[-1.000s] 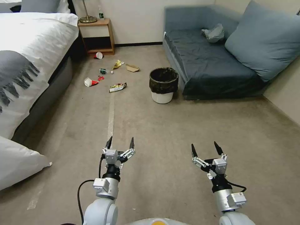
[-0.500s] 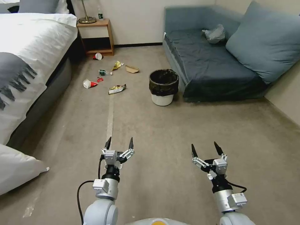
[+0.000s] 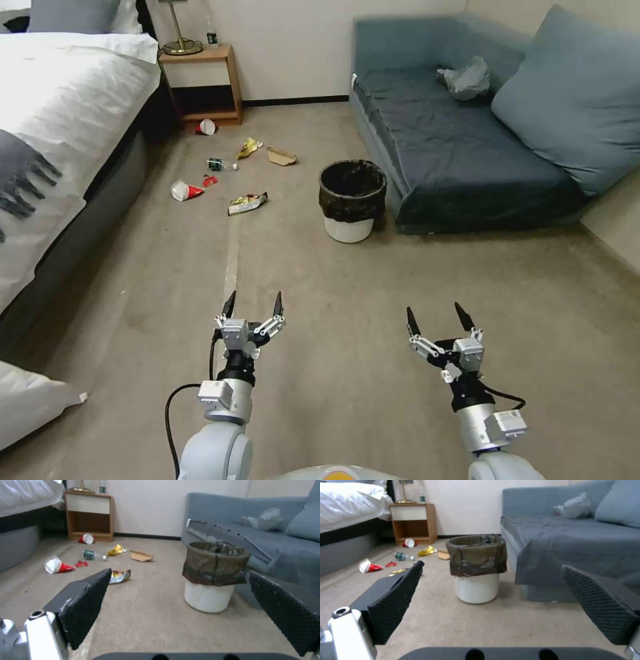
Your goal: Pick up the trash can from the floor.
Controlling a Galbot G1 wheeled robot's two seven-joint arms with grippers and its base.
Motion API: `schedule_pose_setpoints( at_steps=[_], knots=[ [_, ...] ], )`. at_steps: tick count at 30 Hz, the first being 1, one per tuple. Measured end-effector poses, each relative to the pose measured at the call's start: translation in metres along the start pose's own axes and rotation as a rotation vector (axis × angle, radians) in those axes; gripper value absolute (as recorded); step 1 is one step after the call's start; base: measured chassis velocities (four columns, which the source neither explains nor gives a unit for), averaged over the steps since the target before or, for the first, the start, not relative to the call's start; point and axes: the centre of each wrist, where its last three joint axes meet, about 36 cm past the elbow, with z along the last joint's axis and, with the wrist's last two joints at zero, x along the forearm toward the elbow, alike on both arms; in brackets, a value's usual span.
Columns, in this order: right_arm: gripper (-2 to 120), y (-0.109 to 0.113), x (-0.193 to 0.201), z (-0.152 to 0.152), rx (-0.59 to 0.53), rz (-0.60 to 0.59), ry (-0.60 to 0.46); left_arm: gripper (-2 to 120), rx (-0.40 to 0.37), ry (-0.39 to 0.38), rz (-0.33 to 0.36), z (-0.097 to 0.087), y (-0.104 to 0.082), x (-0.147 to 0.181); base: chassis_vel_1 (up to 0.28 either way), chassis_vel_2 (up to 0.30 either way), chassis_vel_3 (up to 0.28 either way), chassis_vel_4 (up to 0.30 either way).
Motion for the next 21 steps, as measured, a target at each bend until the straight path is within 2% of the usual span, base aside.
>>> schedule_pose_setpoints(
  at_steps=[16, 21],
  knots=[
    [100, -0.0011, -0.0020, -0.0011, -0.003, 0.002, 0.000, 100, 0.002, 0.000, 0.001, 0.0005, -0.0004, -0.0001, -0.134, 0.140, 0.127, -0.135],
    [100, -0.0013, 0.0001, -0.0006, -0.004, 0.005, 0.005, 100, 0.026, 0.000, 0.012, -0.0016, -0.0051, 0.0029, -0.126, 0.126, 0.133, -0.128]
  ],
)
